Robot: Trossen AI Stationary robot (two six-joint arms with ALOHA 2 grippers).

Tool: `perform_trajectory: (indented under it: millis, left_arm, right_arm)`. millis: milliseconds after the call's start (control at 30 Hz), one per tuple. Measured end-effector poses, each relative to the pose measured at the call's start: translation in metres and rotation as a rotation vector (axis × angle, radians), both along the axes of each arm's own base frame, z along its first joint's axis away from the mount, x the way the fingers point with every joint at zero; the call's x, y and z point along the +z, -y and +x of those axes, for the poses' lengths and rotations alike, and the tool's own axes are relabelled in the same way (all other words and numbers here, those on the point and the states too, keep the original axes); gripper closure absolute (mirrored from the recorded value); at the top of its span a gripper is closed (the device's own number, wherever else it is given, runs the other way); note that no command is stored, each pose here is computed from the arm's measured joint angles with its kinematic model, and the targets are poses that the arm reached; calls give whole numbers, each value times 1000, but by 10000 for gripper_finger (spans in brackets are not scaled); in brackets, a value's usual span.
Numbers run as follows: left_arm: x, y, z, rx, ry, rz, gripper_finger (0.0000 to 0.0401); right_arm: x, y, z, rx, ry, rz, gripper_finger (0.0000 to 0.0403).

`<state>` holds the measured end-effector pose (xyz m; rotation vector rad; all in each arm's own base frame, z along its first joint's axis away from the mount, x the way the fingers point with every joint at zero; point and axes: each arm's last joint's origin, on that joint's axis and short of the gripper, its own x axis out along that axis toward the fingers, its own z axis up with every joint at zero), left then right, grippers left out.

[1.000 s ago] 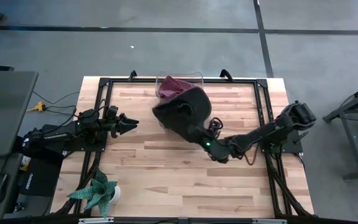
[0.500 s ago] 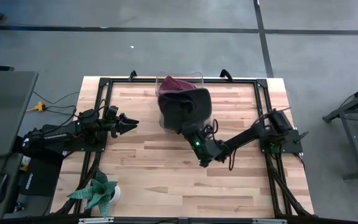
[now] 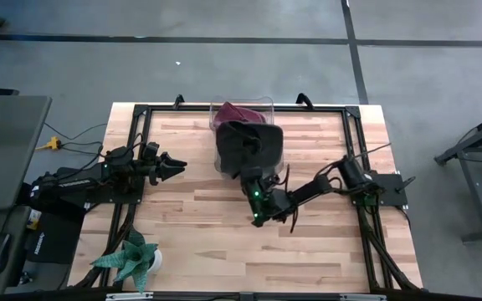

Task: Pick & Place hat
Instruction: Put the black cap into the bottom transparent bin

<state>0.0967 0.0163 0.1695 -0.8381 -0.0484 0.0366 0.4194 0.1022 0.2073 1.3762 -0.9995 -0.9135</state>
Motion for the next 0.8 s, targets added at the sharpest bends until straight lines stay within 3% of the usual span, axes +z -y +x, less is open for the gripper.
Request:
perform_trajectory:
  millis: [333,800]
  left_arm:
    - [0,0,0,0,0,0,183]
    - [0,0,0,0,0,0,183]
  right_arm:
    - [-8,0,-1,-38,-59,12,398]
    - [-11,24,4,-77,-85,-9,398]
